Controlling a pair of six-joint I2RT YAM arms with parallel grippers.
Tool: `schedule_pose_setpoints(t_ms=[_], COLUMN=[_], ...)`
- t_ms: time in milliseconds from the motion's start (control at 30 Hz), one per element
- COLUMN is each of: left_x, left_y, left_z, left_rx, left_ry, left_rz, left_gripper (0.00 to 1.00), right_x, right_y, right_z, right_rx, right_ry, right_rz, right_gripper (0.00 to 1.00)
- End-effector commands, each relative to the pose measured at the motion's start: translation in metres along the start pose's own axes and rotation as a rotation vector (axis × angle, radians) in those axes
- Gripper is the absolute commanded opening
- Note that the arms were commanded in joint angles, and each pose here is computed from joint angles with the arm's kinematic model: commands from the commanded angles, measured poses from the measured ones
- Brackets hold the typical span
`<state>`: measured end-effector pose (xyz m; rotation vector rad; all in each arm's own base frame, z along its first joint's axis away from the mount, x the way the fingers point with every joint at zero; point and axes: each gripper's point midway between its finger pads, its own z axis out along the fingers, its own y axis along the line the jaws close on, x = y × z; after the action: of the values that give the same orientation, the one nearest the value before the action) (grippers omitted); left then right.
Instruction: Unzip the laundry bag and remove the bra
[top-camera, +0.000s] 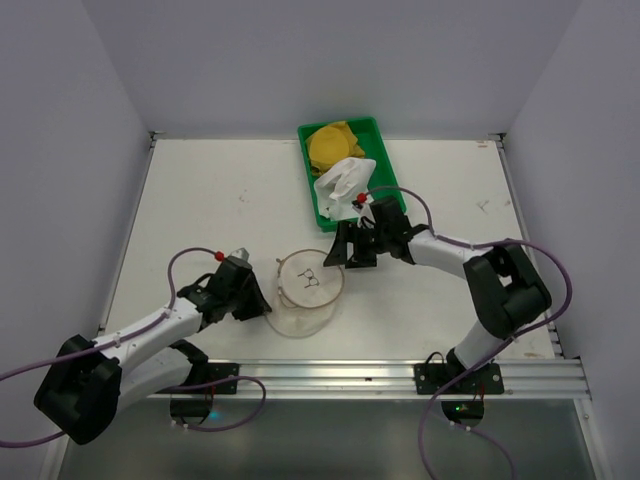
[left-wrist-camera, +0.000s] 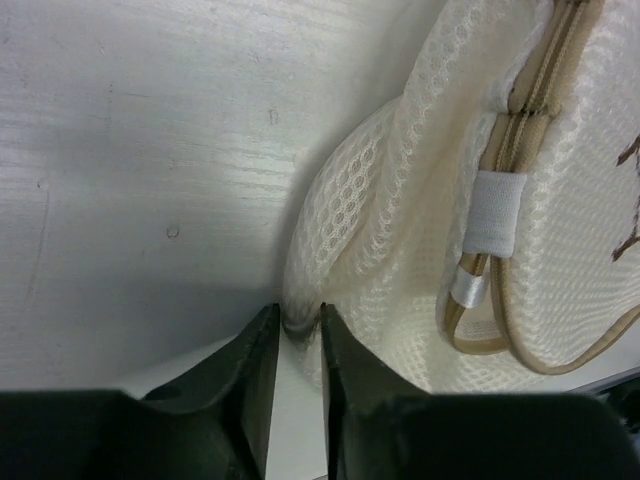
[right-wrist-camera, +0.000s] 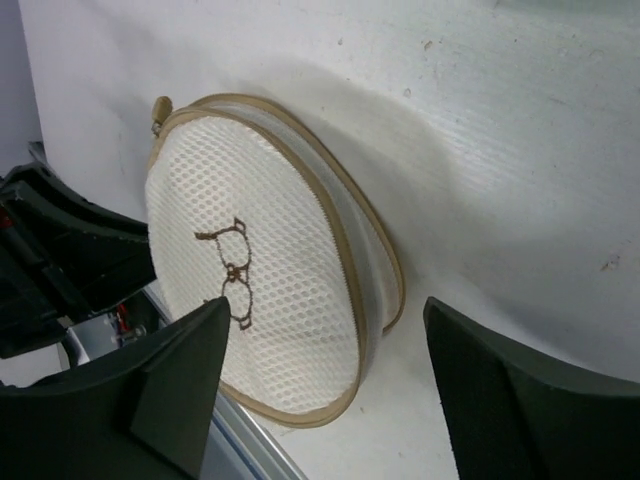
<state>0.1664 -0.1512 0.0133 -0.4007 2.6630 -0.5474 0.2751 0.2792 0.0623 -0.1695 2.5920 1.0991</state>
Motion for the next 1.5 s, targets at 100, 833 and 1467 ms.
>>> schedule_pose_setpoints(t_ms=[100,833,1467], left_x=[-0.007,-0.2,-0.178], left_y=[-0.009,-0.089,-0.033], left_z=[-0.017,-0.295,-0.399], left_rx=[0.001,0.089,0.117], left_ry=[-0.009,-0.897,-1.193], left_rz=[0.013,0.183,0.106], left_gripper=[0.51,1.0,1.0], right_x=[-0.027,-0.059,0.009], right_y=[0.032,0.081,0.087], right_z=[-0.045,-0.413,-0.479], right_rx=[-0.002,0.421,0.409], right_ry=[-0.144,-1.227,-1.485], right_rz=[-0.118,-0.281,-0.424], right_gripper=[0.99,0.99,0.99])
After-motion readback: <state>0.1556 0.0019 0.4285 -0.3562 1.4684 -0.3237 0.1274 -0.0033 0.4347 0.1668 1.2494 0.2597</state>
